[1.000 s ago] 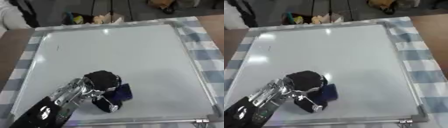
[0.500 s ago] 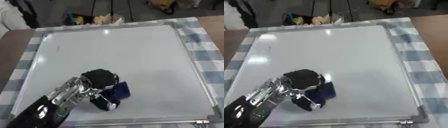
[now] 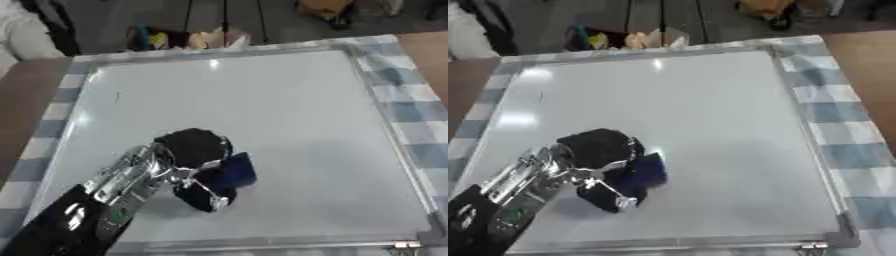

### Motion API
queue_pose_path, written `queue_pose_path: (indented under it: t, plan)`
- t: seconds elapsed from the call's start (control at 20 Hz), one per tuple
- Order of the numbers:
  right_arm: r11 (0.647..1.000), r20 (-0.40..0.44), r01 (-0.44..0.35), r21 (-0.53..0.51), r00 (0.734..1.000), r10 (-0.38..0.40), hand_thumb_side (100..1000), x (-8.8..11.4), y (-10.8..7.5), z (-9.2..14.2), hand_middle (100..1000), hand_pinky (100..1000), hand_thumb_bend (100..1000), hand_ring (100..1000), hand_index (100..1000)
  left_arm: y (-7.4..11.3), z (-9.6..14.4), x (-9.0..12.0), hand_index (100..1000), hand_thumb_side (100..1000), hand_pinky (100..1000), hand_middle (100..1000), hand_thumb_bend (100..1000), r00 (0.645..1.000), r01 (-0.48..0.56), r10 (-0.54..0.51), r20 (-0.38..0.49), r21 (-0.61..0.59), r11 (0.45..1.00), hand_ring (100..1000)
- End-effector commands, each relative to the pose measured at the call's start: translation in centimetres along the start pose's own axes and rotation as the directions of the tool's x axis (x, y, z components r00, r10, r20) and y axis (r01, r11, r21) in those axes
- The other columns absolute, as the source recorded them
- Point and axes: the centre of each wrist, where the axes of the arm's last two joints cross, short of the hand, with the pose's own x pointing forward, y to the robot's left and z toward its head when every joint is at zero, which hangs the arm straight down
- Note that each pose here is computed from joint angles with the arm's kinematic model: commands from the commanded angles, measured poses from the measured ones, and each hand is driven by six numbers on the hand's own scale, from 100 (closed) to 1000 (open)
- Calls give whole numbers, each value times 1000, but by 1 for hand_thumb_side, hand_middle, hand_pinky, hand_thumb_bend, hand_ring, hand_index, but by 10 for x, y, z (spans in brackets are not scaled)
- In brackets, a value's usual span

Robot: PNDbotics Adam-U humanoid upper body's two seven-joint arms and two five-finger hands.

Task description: Wipe the whiteboard clean with a brush.

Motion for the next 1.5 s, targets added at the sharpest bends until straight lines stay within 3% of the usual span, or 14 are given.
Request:
queue_pose_path:
  t: [0.05,0.7,0.95,1.5]
  plan:
    - [1000,25,-15,10,1000,15,974,3,-4,-7,729,763,100,808,857,14,10,-9,323,462,542,476,100,999,17,-16,-29,35,999,579]
    - [1000,27,-15,12,1000,15,976,3,-3,-7,728,764,100,808,858,22,23,-25,319,459,538,466,100,996,17,-12,-93,54,998,571]
    - [1000,32,-15,13,999,15,976,3,0,-7,728,764,100,809,858,22,38,-52,316,460,537,462,100,980,-15,27,-197,66,998,566]
    - [1000,44,-17,13,999,17,978,4,6,-7,726,765,100,809,858,29,67,-85,306,465,533,454,100,939,-43,93,-332,153,987,554]
